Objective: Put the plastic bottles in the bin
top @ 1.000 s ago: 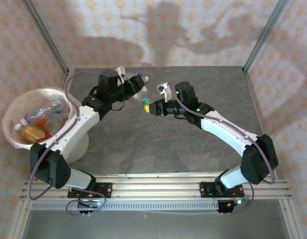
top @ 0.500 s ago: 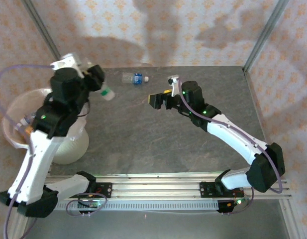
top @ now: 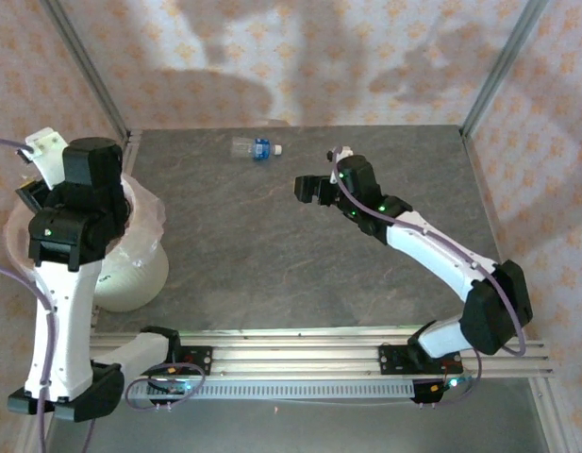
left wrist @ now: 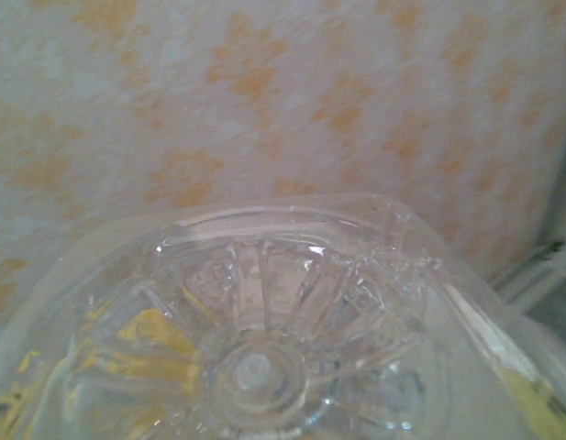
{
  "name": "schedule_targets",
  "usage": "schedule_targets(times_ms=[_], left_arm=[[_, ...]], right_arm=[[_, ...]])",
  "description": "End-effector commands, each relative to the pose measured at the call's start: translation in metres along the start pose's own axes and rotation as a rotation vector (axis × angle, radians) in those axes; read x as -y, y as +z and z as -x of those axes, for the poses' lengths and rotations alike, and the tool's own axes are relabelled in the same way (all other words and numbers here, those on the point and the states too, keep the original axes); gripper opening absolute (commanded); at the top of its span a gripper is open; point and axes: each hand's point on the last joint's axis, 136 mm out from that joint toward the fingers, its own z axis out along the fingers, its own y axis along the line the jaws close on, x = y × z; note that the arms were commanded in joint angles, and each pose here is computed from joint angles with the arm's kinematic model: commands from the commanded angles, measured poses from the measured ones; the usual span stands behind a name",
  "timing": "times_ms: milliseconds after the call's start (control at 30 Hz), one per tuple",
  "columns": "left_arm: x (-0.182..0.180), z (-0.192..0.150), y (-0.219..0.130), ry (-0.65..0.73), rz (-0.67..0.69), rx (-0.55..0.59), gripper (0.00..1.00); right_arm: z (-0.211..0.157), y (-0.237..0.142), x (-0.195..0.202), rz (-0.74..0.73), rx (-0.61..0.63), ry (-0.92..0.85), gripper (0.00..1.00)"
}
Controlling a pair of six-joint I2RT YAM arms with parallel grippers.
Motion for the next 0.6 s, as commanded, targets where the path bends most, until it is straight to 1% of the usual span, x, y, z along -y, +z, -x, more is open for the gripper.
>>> schedule_targets(times_ms=[0,67,200,400,467,567], left_arm=[[-0.035,-0.021,0.014,0.006,0.115,-0.068,0.52],[-0.038,-0.034,0.028,-0.037,0.101,-0.135,0.52],[-0.033,-0.049,0.052,-0.042,0.100,-0.235,0.51],[-0.023,-0.060,0.083,-0.082,0.082,-0.288,0.50],[-0.018,-0.063,0.090,-0.089,0.072,-0.310,0.52],[-0.006,-0.067,0.094,-0.101,0.026,-0.345,0.61]], right_arm=[[0.012,-0.002,0.001,-0.023,-0.004,0.007,0.99],[0.010,-0.001,-0.001,-0.022,-0.032,-0.002,0.99],[0.010,-0.001,-0.001,-0.038,-0.072,-0.014,0.99],[0.013,0.002,-0.001,-0.046,-0.065,0.049,0.99],[0.012,0.004,-0.001,-0.040,-0.062,0.072,0.99],[0.008,0.009,-0.002,-0.036,-0.075,0.088,0.99]])
